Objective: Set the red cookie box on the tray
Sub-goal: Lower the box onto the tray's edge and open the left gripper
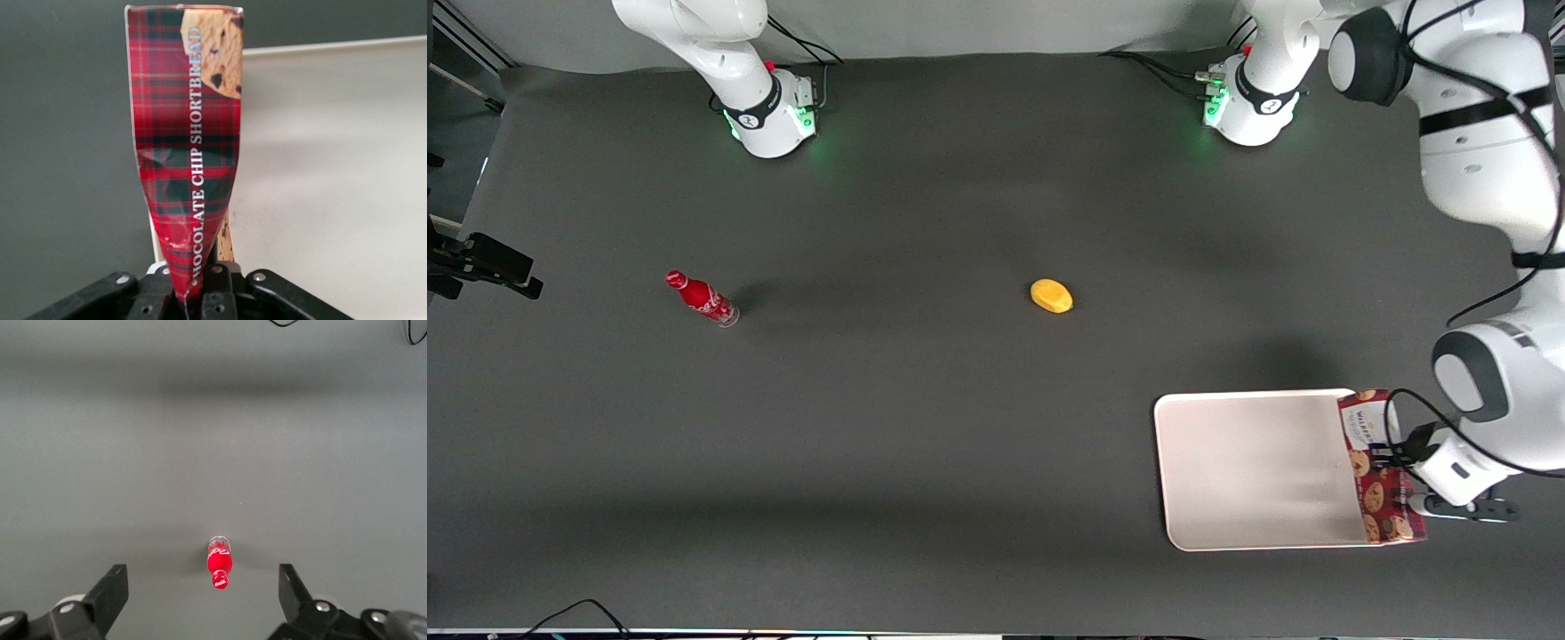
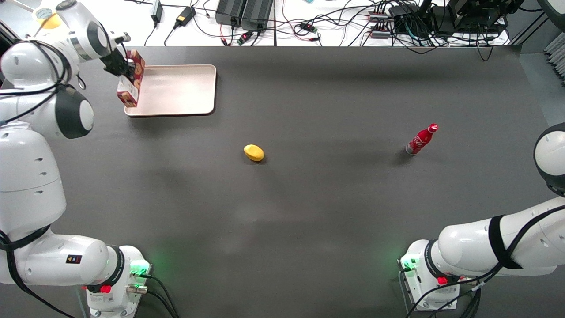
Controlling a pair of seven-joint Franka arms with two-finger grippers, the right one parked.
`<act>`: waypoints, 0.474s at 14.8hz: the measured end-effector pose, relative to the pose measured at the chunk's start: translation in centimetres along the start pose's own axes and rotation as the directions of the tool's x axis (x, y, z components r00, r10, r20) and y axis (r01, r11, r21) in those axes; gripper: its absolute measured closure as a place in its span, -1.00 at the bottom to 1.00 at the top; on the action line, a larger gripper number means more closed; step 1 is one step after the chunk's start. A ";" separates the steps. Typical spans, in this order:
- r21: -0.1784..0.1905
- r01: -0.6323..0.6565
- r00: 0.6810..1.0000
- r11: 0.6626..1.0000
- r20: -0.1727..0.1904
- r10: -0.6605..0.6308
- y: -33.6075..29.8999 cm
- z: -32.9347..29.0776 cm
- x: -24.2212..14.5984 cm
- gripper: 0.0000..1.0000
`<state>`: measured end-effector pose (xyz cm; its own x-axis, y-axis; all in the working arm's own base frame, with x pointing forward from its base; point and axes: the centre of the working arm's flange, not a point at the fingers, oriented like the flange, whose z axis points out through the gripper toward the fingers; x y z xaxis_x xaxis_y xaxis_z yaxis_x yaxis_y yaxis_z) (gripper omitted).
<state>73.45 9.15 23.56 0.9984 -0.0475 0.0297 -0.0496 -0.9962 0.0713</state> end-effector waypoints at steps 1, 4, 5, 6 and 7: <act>0.000 0.025 1.000 1.000 0.019 -0.025 0.0 1.7 -0.1 0.80; 0.002 0.049 0.999 0.999 0.014 -0.049 0.1 1.6 0.3 0.80; 0.001 0.051 0.999 0.999 0.015 -0.051 0.2 1.7 0.3 0.80; 0.002 0.053 0.998 0.999 0.016 -0.053 0.2 1.7 0.3 0.80; 0.002 0.054 0.998 0.999 0.016 -0.054 0.2 1.7 0.3 0.80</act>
<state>73.79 8.84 21.84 0.9999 0.0054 0.0101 0.0046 -0.9975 0.0711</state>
